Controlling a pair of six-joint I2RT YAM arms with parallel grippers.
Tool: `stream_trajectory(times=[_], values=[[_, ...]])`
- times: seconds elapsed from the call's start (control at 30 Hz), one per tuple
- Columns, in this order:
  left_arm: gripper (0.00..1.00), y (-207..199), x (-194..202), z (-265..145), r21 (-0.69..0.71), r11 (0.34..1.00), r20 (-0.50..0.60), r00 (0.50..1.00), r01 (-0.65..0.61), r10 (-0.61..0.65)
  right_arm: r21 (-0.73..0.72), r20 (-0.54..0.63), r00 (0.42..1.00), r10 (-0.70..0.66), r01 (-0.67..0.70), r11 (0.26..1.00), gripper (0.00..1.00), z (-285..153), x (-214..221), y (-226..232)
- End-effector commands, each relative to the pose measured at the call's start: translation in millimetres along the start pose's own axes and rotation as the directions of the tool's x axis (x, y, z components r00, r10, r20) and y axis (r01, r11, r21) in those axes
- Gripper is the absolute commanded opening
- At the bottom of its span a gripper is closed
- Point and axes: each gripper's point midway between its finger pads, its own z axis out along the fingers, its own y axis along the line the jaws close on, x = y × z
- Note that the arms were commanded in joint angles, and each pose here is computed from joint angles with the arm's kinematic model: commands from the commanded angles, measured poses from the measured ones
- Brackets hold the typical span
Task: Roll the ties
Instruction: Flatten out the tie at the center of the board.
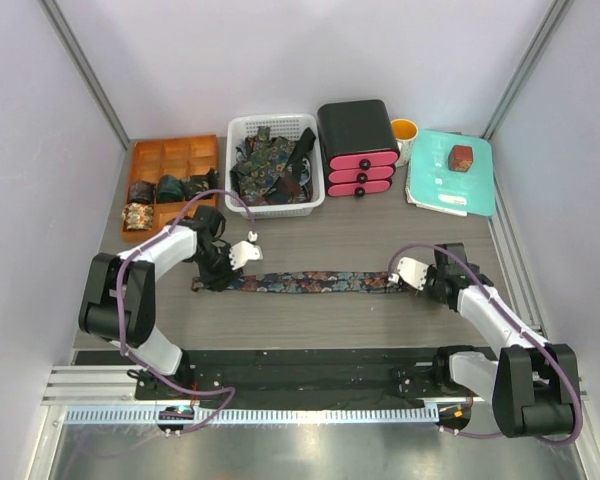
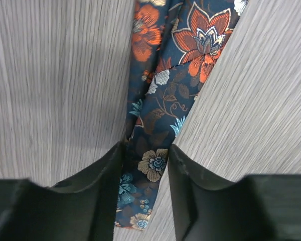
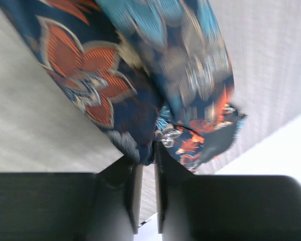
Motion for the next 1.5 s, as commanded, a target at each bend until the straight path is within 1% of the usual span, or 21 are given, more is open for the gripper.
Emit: stream_trajectory(times=[0.0,0.03,0.1,0.13,0.2,0.23,0.3,0.33,0.37,0.43,0.47,0.6,0.63,0.77,0.97,1.17,1.27,1.3,1.4,1.43,1.47], values=[[0.30,-8,17,-10,0.018,0.998,-0.045,0.998,-0.053,0.054,0.257,0.048,0.997,0.053,-0.064,0.964,0.17,-11,-6,-46],[0.29,-10,15,-13,0.014,0.998,-0.033,0.998,-0.060,0.060,0.256,0.058,0.997,0.051,-0.064,0.965,0.16,-11,-7,-45],[0.29,-16,15,-15,0.031,0.998,-0.033,0.998,-0.058,0.059,0.201,0.070,0.997,0.023,-0.036,0.979,0.30,-17,-10,-35],[0.29,-17,15,-17,0.033,0.998,-0.031,0.998,-0.050,0.051,0.101,0.072,0.997,0.008,-0.015,0.995,0.50,-18,-9,-14],[0.32,-17,14,-20,0.033,0.999,-0.030,0.999,-0.024,0.025,0.042,0.082,0.996,0.022,-0.025,0.999,0.63,-36,-10,-9],[0.39,-18,10,-22,0.027,0.999,-0.017,1.000,-0.022,0.022,0.027,0.165,0.986,0.025,-0.030,0.999,0.73,-49,-27,-18],[0.64,-21,-1,-32,0.036,0.999,0.027,1.000,-0.014,0.013,-0.067,0.188,0.981,0.055,-0.043,0.997,0.80,-66,-33,-7],[0.79,-22,-8,-36,0.033,0.999,0.060,0.998,-0.010,0.008,-0.069,0.259,0.963,0.072,-0.056,0.996,0.84,-82,-50,-19],[0.85,-22,-26,-47,0.012,1.000,0.139,0.990,-0.022,0.020,-0.086,0.281,0.955,0.096,-0.075,0.994,0.85,-89,-56,-22],[0.98,-22,-44,-54,-0.014,1.000,0.190,0.981,-0.027,0.029,-0.142,0.307,0.935,0.175,-0.137,0.980,0.85,-102,-71,-33],[1.00,-26,-58,-56,-0.028,0.998,0.210,0.975,-0.061,0.066,-0.181,0.334,0.920,0.206,-0.152,0.972,0.85,-103,-80,-35],[1.00,-26,-105,-44,-0.096,0.990,0.272,0.954,-0.102,0.125,-0.315,0.337,0.875,0.347,-0.242,0.918,0.82,-95,-110,-47],[1.00,-27,-114,-39,-0.105,0.992,0.281,0.954,-0.074,0.102,-0.327,0.334,0.867,0.369,-0.260,0.908,0.76,-92,-118,-54],[1.00,-33,-148,-9,-0.125,0.984,0.264,0.951,-0.129,0.158,-0.426,0.263,0.834,0.486,-0.352,0.833,0.62,-69,-143,-54],[1.00,-32,-164,31,-0.150,0.967,0.199,0.952,-0.205,0.232,-0.451,0.242,0.793,0.559,-0.419,0.788,0.61,-50,-163,-57],[0.98,-37,-170,52,-0.152,0.955,0.170,0.945,-0.256,0.280,-0.537,0.199,0.713,0.673,-0.495,0.683,0.57,-38,-196,-56],[0.80,-40,-172,54,-0.135,0.955,0.175,0.943,-0.263,0.284,-0.561,0.190,0.681,0.707,-0.516,0.648,0.52,-33,-214,-52],[0.70,-42,-171,54,-0.127,0.956,0.172,0.943,-0.265,0.284,-0.566,0.210,0.684,0.698,-0.497,0.657,0.52,-33,-225,-49],[0.53,-45,-170,52,-0.110,0.961,0.177,0.946,-0.254,0.271,-0.598,0.203,0.673,0.712,-0.490,0.634,0.51,-29,-243,-38],[0.42,-45,-170,52,-0.106,0.962,0.177,0.947,-0.252,0.267,-0.608,0.196,0.666,0.720,-0.493,0.622,0.51,-29,-247,-36],[0.38,-47,-170,52,-0.098,0.962,0.180,0.946,-0.254,0.268,-0.613,0.188,0.667,0.720,-0.493,0.617,0.51,-25,-249,-33]])
